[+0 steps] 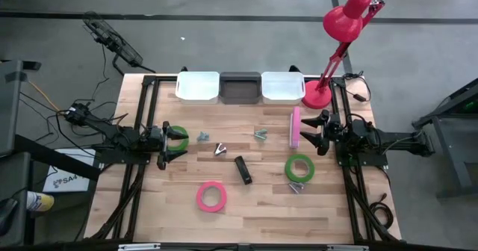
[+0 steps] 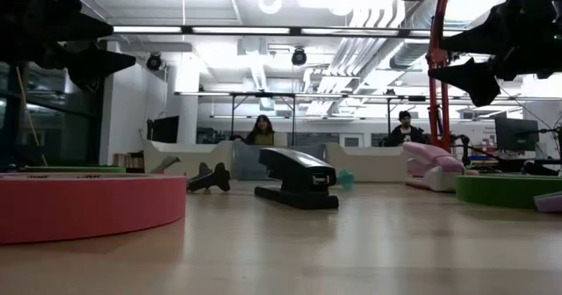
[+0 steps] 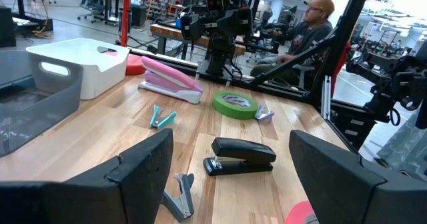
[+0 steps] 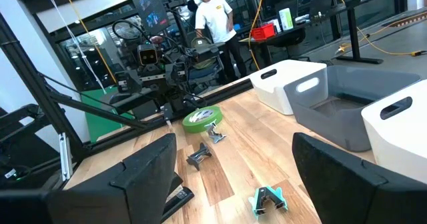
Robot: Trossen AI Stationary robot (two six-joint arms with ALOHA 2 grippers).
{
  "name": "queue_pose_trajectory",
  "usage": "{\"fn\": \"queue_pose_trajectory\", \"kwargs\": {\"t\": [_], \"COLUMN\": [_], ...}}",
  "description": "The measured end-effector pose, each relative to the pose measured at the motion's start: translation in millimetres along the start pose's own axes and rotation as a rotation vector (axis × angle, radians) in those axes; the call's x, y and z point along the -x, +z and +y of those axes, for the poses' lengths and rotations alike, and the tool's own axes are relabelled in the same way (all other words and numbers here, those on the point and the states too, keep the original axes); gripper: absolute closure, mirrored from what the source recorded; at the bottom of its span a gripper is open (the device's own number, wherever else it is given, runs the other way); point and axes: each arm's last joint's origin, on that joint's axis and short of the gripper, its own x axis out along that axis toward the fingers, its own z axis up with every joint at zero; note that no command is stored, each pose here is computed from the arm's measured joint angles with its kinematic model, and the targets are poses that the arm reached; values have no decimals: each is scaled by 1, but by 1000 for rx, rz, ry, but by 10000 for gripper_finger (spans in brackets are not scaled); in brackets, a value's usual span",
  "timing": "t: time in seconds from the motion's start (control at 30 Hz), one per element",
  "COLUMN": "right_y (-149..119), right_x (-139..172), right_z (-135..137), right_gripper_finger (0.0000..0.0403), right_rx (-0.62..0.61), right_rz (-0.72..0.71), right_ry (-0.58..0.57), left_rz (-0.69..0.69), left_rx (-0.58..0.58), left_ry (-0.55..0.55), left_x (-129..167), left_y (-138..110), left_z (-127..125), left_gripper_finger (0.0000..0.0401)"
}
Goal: Pick and place Stapler, Stapler remover, tape
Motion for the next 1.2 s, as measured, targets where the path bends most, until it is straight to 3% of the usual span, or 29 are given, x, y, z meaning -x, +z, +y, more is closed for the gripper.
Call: {"fn": "queue_pose_trajectory", "kwargs": {"t": [0.93, 1.2], "right_y": [2, 2], "right_x": [0, 0], "right_z": [1, -1], "right_gripper_finger": [112, 112], "right_rx": [-16, -392], "right_rz": [-29, -56], "right_ry": [8, -41], "left_rz": [0, 0], "left_rx": [0, 0], "left_ry": [0, 0], "left_x": [0, 0], "left_y": [0, 0], "left_z": [0, 0], "left_gripper_finger": [105, 105]}}
